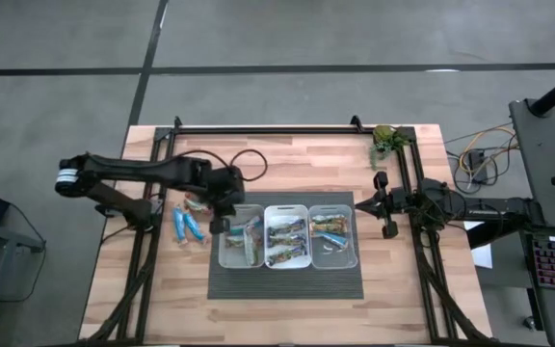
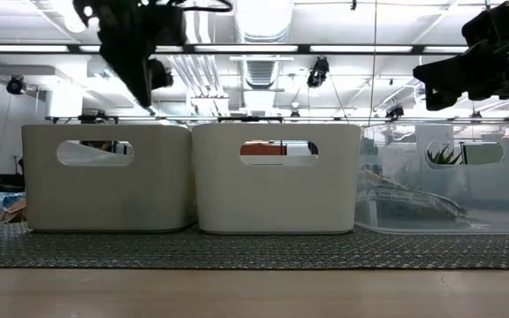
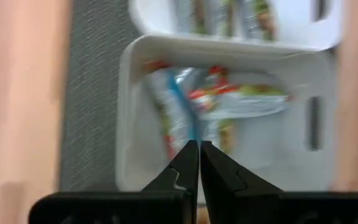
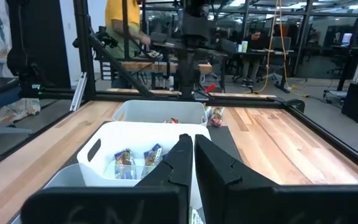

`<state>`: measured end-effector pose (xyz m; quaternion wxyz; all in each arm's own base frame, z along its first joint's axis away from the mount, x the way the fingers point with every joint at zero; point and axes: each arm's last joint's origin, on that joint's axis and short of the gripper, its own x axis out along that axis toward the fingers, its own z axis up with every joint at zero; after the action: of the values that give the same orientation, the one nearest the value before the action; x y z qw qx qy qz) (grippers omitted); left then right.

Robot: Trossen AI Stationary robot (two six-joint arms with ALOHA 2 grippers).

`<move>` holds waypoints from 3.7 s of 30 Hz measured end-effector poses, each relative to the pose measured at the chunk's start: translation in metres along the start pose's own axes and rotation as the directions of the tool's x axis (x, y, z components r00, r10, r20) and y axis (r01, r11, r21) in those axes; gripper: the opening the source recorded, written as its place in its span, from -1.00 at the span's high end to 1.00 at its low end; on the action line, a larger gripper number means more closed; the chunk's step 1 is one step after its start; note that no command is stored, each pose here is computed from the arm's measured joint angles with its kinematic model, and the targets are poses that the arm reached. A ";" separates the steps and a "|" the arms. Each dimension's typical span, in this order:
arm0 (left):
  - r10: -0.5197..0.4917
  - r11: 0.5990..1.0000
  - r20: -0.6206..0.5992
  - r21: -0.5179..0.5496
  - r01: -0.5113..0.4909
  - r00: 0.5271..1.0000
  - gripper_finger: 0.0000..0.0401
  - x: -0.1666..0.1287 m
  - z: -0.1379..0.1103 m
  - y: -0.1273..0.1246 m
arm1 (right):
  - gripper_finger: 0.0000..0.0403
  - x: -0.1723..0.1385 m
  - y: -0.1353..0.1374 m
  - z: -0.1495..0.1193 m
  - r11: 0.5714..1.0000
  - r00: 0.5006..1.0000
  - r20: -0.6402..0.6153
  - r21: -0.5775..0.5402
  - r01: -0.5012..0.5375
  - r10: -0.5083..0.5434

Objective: Pick and place Granola Bars by type
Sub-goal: Put the top red granola bar into the gray bin

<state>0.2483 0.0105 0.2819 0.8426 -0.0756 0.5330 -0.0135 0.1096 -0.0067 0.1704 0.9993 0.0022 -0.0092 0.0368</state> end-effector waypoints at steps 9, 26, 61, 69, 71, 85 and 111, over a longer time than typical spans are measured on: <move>0.271 0.962 -0.004 0.016 -0.271 0.962 1.00 -0.003 -0.026 0.017 | 0.96 0.000 0.000 0.000 1.000 1.000 0.000 0.000 0.001 -0.001; 0.239 0.955 -0.144 -0.145 -0.259 0.960 1.00 -0.036 -0.039 0.053 | 0.96 0.000 0.000 0.000 1.000 1.000 0.000 0.000 0.001 -0.001; 0.148 0.988 -0.287 0.080 -0.130 0.947 1.00 -0.046 -0.063 0.081 | 0.96 0.000 0.000 0.000 1.000 1.000 0.000 0.000 0.000 0.000; 0.139 0.990 -0.315 0.023 -0.139 0.939 0.93 -0.040 -0.069 0.084 | 0.96 0.000 0.000 0.000 1.000 1.000 0.000 0.000 0.000 0.000; 0.141 0.990 -0.318 0.023 -0.141 0.938 0.85 -0.039 -0.070 0.084 | 0.96 0.000 0.000 0.000 1.000 1.000 0.000 0.000 0.001 -0.001; 0.217 0.970 -0.321 0.180 -0.166 0.922 0.17 -0.027 -0.073 0.089 | 0.96 0.000 0.000 0.000 1.000 1.000 0.000 0.000 0.001 -0.001; 0.211 0.963 -0.334 0.235 -0.135 0.919 0.17 0.029 -0.100 0.100 | 0.96 0.000 0.000 0.000 1.000 1.000 0.000 0.000 0.001 -0.001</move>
<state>0.1648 0.0952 0.1992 0.7331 0.0640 0.6770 -0.0076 0.1097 -0.0068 0.1703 0.9993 0.0022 -0.0090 0.0364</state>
